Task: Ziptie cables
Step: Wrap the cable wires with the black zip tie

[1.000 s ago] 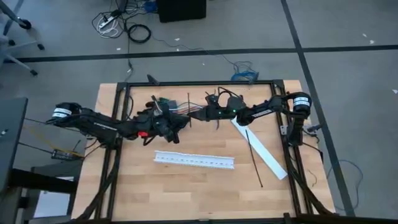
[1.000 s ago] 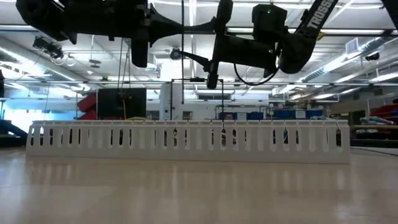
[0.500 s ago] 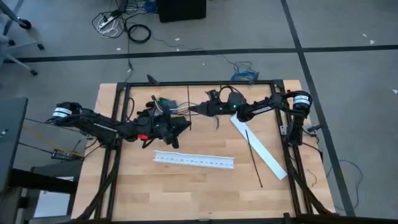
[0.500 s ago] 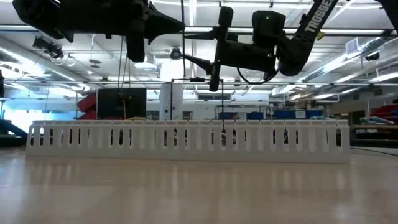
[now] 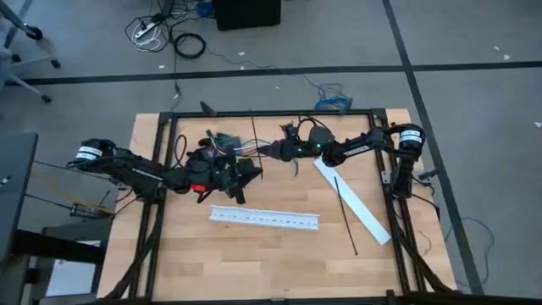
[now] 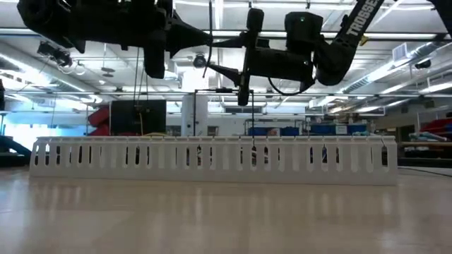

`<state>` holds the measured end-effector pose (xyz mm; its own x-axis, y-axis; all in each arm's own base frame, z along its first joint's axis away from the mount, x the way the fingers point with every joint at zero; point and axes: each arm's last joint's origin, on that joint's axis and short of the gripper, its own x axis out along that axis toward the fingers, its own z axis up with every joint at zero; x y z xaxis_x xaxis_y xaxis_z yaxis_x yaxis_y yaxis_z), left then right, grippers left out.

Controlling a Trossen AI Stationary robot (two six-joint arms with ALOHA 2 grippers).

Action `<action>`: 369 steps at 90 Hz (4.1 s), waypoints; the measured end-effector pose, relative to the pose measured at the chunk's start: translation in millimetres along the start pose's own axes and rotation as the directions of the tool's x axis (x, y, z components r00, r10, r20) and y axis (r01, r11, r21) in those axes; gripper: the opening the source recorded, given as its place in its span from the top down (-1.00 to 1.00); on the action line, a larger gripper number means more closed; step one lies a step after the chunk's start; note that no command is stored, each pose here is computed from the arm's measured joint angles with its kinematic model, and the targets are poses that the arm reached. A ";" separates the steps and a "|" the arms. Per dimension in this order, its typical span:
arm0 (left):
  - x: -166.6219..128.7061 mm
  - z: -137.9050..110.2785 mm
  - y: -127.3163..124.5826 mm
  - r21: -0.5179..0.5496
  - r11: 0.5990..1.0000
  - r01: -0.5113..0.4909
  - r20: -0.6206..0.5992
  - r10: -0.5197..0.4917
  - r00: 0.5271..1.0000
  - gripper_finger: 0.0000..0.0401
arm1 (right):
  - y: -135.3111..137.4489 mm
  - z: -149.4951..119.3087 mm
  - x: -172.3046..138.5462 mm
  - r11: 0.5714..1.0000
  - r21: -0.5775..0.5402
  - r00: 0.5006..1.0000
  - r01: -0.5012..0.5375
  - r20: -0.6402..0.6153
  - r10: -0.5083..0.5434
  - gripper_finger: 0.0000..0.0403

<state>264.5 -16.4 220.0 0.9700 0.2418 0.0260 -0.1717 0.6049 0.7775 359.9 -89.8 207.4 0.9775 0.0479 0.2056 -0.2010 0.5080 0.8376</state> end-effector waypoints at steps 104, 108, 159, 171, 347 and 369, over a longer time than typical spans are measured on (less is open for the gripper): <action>0.0 -0.5 -6.1 -0.405 0.908 0.106 0.047 -0.095 0.994 1.00 | -3.5 7.0 -2.4 0.994 -0.108 1.000 0.013 0.021 -0.011 0.18; 0.0 -0.5 -6.1 -0.420 0.901 0.106 0.047 -0.095 0.994 1.00 | -3.7 7.5 -2.6 0.994 -0.110 1.000 0.013 0.021 -0.011 0.18; 0.0 -0.5 -6.0 -0.549 0.829 0.104 0.046 -0.094 0.994 1.00 | -4.4 8.8 -3.2 0.980 -0.196 1.000 0.011 0.015 -0.008 0.20; 0.0 -0.5 -6.0 -0.571 0.814 0.104 0.046 -0.094 0.994 1.00 | -4.8 9.7 -3.5 0.977 -0.215 1.000 0.007 0.009 -0.006 0.20; 0.1 -1.6 -6.2 -0.824 0.560 0.087 0.038 -0.099 0.994 1.00 | -13.3 33.3 -12.9 0.906 -0.422 0.997 0.040 0.073 -0.010 0.41; 0.2 -1.6 -6.2 -0.839 0.538 0.082 0.035 -0.096 0.995 1.00 | -13.3 33.2 -12.9 0.900 -0.434 0.997 0.040 0.071 -0.010 0.41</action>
<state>265.4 -18.8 214.2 0.9874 0.1558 -0.0268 -0.1578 0.9817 -0.1064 347.9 -125.8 210.4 0.9723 -0.0187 0.2330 -0.1139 0.8326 0.5421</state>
